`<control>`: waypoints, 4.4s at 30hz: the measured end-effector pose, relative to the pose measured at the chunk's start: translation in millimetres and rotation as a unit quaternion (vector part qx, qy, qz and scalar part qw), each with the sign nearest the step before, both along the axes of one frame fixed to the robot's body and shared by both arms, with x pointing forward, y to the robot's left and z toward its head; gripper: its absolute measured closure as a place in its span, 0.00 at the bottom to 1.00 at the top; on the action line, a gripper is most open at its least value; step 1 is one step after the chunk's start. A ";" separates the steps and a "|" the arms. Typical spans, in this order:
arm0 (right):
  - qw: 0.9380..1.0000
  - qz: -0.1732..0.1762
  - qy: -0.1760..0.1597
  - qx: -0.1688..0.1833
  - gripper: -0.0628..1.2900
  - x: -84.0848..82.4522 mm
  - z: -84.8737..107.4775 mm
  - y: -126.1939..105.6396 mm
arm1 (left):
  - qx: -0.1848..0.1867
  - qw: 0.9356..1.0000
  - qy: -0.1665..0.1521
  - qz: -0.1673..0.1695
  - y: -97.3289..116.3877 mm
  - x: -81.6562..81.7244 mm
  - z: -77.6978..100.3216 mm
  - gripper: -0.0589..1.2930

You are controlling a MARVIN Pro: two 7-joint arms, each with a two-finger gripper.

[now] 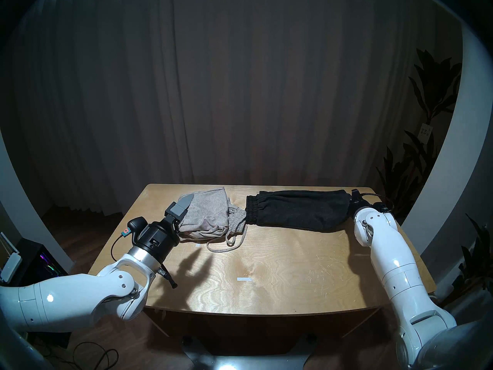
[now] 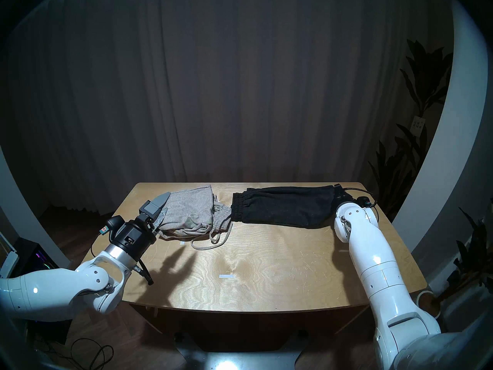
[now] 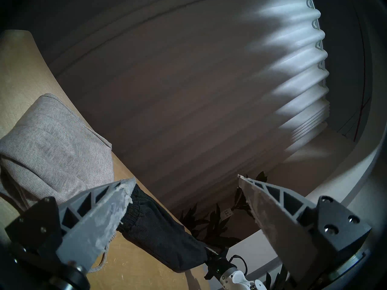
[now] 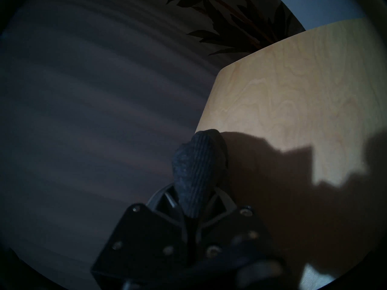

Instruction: Fold pants twice and stack them

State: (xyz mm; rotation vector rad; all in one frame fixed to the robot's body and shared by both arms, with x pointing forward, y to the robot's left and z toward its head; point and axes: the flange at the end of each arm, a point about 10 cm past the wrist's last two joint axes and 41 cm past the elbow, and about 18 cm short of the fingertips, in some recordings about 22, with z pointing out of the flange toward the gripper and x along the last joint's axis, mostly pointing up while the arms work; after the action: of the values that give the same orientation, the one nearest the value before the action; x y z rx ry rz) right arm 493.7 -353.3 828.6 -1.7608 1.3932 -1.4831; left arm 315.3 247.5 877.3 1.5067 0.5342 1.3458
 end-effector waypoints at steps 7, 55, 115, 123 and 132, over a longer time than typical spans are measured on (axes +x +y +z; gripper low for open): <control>0.999 0.043 -0.004 -0.033 0.94 11.3 8.2 35.5 | -0.005 1.000 0.008 0.007 6.9 -5.7 -5.3 0.03; 0.906 0.357 0.038 -0.223 0.94 71.8 9.9 245.7 | -0.027 0.995 0.012 0.098 64.3 -60.1 -23.8 0.03; 0.810 0.568 0.108 -0.094 0.03 58.1 69.7 258.5 | -0.050 0.990 0.015 0.130 67.1 -88.3 -29.1 0.03; 0.850 0.515 0.104 -0.034 0.03 56.8 43.7 206.1 | -0.053 0.991 0.003 0.126 66.1 -82.0 -22.8 0.03; 0.897 0.432 0.093 0.018 0.03 55.6 26.3 124.9 | -0.061 0.991 -0.004 0.119 62.9 -77.8 -17.7 0.03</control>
State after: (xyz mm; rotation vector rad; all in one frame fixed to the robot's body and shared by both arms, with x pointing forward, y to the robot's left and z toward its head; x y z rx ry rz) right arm 549.4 -228.5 854.9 -2.1169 0.5263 -0.8034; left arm 237.5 310.4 859.6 1.3697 0.7971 1.4734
